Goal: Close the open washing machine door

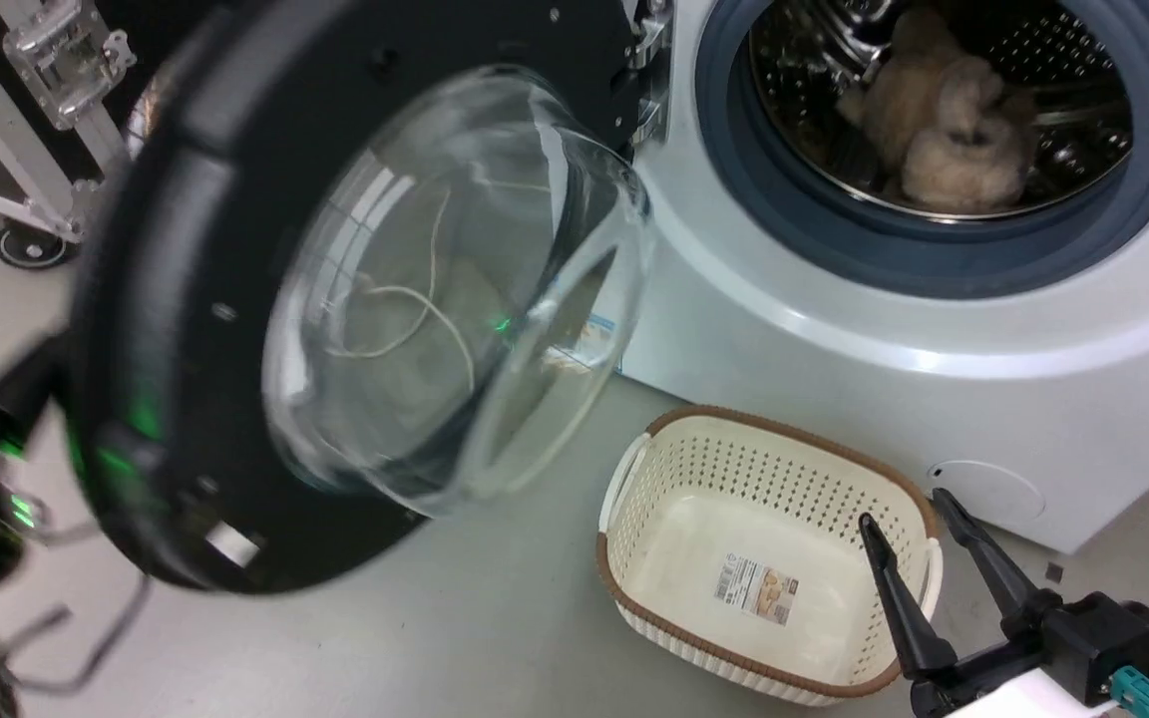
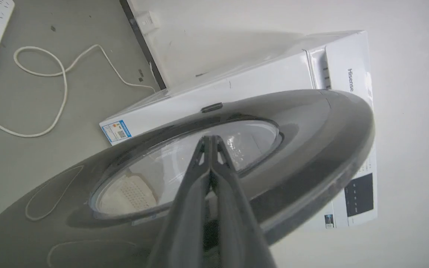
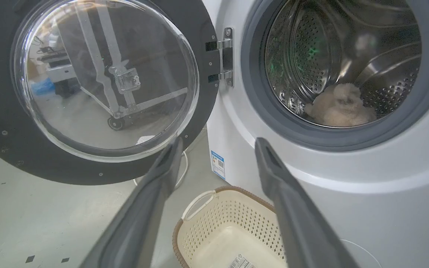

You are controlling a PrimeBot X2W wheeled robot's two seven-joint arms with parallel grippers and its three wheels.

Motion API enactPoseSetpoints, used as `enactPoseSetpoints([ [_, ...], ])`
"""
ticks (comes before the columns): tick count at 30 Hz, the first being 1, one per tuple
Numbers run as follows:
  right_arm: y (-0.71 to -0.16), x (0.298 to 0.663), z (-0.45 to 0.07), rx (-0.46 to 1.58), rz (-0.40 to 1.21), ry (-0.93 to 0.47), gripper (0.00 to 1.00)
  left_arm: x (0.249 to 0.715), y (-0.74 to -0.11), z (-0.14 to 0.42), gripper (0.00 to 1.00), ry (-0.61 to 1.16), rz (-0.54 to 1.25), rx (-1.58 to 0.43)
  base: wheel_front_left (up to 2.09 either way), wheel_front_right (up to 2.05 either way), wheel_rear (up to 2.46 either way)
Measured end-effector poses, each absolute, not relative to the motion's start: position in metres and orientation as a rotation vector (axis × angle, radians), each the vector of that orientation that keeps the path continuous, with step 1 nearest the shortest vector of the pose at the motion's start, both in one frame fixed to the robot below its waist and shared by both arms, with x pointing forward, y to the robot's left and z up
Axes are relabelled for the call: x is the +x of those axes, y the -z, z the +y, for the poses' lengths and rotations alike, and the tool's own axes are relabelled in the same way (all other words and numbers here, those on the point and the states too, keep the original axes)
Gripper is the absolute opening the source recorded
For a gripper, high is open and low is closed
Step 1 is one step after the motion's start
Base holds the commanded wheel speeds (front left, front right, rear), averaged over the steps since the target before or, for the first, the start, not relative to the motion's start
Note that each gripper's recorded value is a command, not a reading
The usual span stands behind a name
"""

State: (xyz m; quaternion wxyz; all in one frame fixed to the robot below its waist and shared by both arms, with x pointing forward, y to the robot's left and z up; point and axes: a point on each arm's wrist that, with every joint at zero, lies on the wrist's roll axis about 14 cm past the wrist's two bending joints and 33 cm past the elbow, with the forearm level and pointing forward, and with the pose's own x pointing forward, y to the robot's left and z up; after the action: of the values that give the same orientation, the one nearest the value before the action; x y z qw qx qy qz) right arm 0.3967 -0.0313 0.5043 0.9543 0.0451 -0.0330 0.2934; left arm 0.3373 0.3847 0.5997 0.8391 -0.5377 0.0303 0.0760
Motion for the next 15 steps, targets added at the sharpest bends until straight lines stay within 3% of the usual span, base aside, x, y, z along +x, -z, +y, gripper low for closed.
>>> enactPoseSetpoints([
  [15,-0.523,0.388,-0.072,0.083,-0.122,-0.451,1.0,0.31,-0.557,0.215,0.0,0.288,0.367,-1.357,0.0,0.0,0.0],
])
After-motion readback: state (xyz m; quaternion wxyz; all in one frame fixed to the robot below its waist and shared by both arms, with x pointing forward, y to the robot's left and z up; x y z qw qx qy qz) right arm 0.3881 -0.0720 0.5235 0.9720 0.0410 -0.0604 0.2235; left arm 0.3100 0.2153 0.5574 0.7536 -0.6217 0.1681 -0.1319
